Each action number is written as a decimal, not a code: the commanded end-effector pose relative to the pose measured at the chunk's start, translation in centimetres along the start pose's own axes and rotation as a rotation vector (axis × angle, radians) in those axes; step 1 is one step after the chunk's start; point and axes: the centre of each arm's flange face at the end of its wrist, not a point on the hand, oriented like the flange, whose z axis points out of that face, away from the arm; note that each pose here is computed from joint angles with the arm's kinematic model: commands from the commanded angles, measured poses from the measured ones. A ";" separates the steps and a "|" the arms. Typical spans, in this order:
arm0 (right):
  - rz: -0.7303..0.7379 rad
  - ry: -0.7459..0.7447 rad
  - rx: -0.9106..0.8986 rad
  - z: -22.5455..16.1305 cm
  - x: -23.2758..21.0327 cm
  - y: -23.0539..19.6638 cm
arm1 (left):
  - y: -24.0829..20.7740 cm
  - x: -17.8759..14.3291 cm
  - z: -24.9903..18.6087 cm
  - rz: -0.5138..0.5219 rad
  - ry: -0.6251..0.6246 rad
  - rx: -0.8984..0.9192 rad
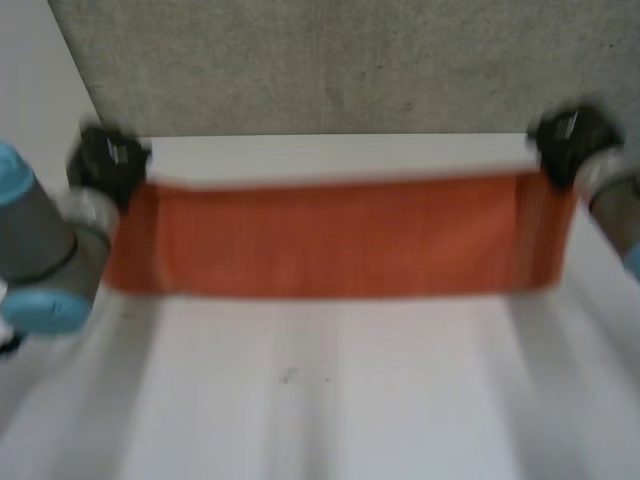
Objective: Fold the laundry
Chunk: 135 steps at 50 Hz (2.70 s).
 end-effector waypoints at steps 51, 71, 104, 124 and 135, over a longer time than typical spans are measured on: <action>0.194 -0.228 -0.209 -7.9 -2.4 2.7 | 1.2 3.7 -7.3 -0.203 0.105 -0.040; -0.056 -0.383 -0.382 -13.4 2.5 0.3 | -3.9 -2.7 -13.6 -0.168 0.208 -0.164; 0.241 0.447 0.519 -3.7 13.5 -13.6 | -15.3 -12.9 1.5 -0.153 -0.525 0.653; 0.275 -0.040 0.032 -2.7 -2.6 1.8 | 1.6 4.2 -0.9 -0.248 -0.025 0.121; 0.196 -0.211 -0.263 -4.4 -6.0 7.4 | 4.9 9.3 -5.0 -0.243 0.138 -0.024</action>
